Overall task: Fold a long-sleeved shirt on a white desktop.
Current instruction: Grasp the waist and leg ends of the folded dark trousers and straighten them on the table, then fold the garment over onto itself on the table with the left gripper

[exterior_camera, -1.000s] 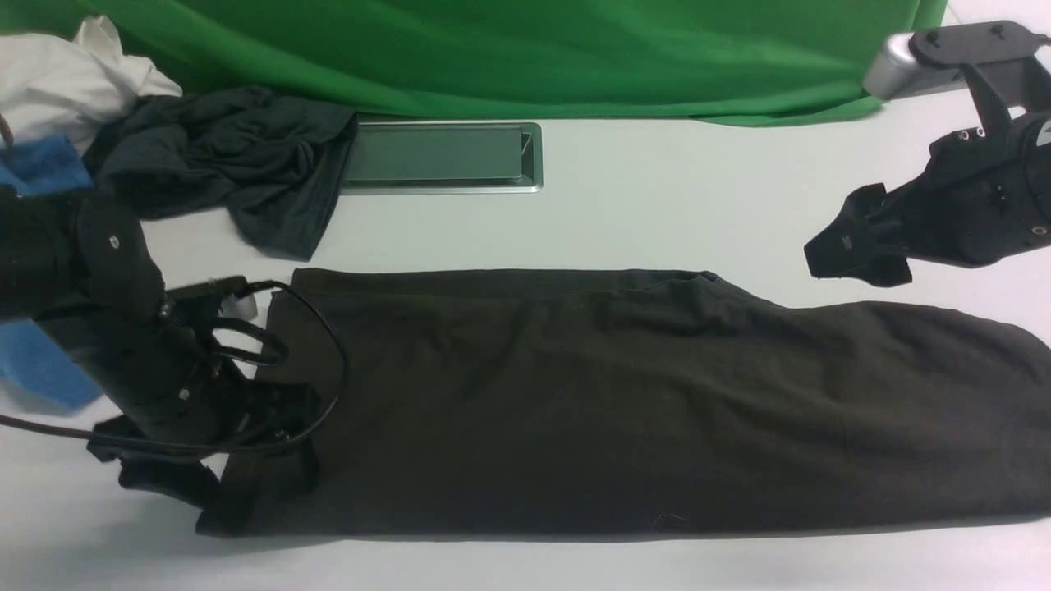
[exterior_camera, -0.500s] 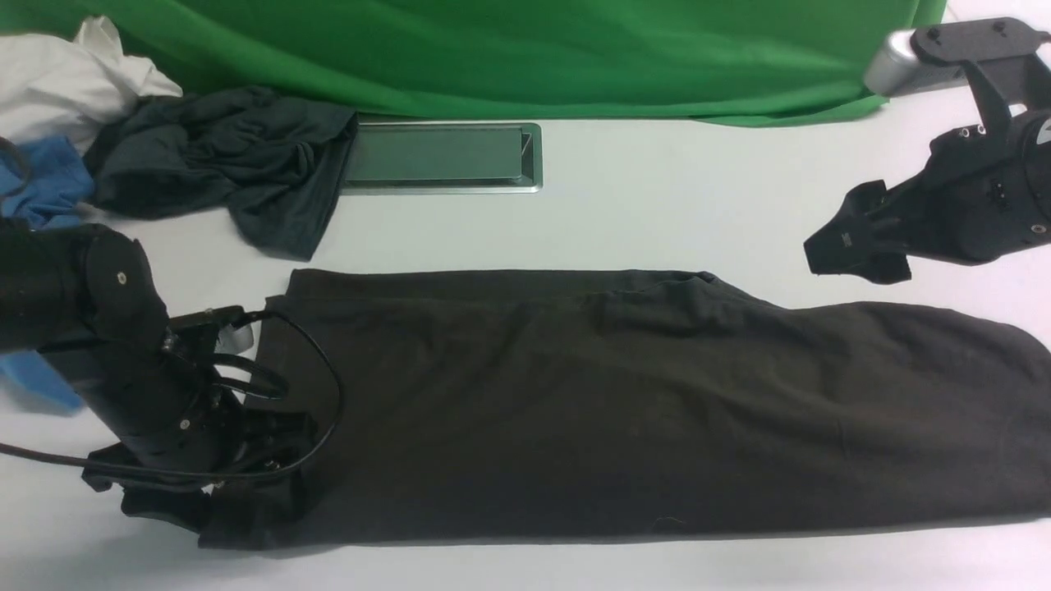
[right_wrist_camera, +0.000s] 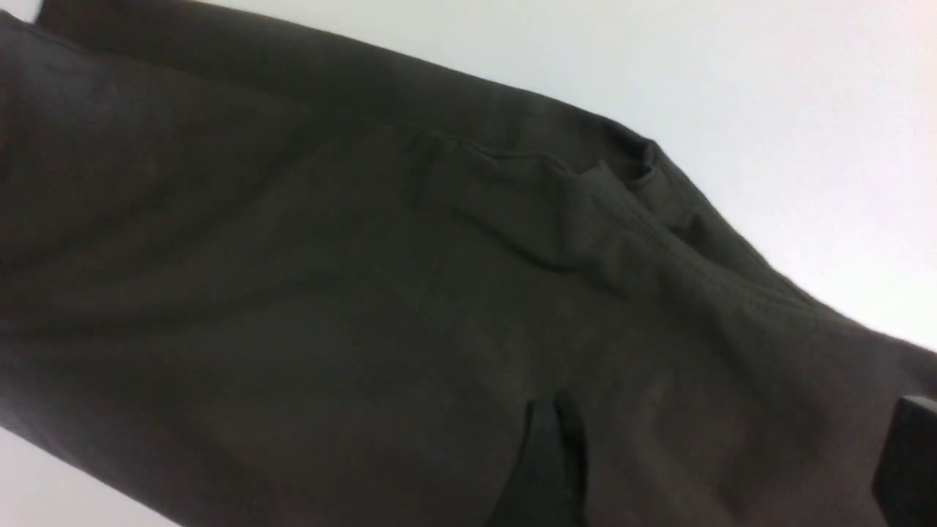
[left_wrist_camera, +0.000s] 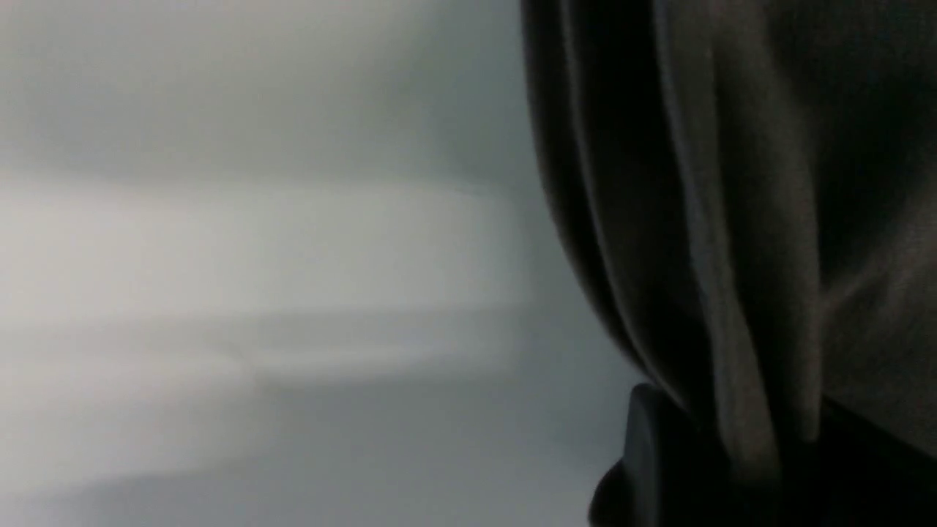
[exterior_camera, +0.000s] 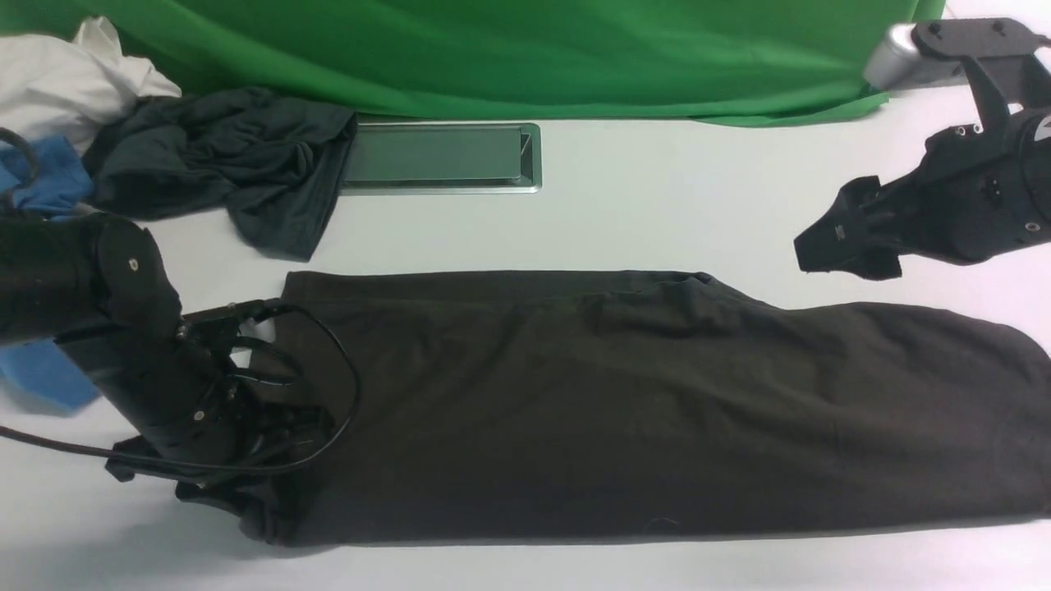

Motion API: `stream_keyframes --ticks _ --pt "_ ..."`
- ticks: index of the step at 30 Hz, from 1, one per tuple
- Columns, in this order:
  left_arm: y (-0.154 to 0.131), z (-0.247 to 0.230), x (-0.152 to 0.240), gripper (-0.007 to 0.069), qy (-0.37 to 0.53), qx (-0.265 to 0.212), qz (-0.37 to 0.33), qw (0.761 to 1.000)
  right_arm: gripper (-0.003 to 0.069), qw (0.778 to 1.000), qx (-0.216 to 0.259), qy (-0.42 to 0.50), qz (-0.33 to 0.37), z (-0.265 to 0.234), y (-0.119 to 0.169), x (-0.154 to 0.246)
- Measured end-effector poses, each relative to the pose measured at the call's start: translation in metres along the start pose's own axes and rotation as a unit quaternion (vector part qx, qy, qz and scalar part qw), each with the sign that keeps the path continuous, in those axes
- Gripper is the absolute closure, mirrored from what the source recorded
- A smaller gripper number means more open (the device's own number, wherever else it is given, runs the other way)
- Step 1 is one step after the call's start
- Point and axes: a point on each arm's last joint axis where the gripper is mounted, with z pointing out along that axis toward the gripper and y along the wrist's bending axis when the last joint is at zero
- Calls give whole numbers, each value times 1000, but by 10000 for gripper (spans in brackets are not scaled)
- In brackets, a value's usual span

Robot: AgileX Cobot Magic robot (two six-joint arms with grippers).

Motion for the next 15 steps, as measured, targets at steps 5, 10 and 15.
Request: stream_keyframes --ticks 5,10,15 --pt "17 -27 -3 476 -60 -20 -6 998 144 1000 -21 -11 -14 -4 5 -1" --pt "36 -54 -1 480 -118 7 -58 991 537 999 -27 -22 -26 -11 8 -2" --pt "46 -59 -4 482 -141 61 -86 984 629 999 -29 -31 -15 -17 10 -2"
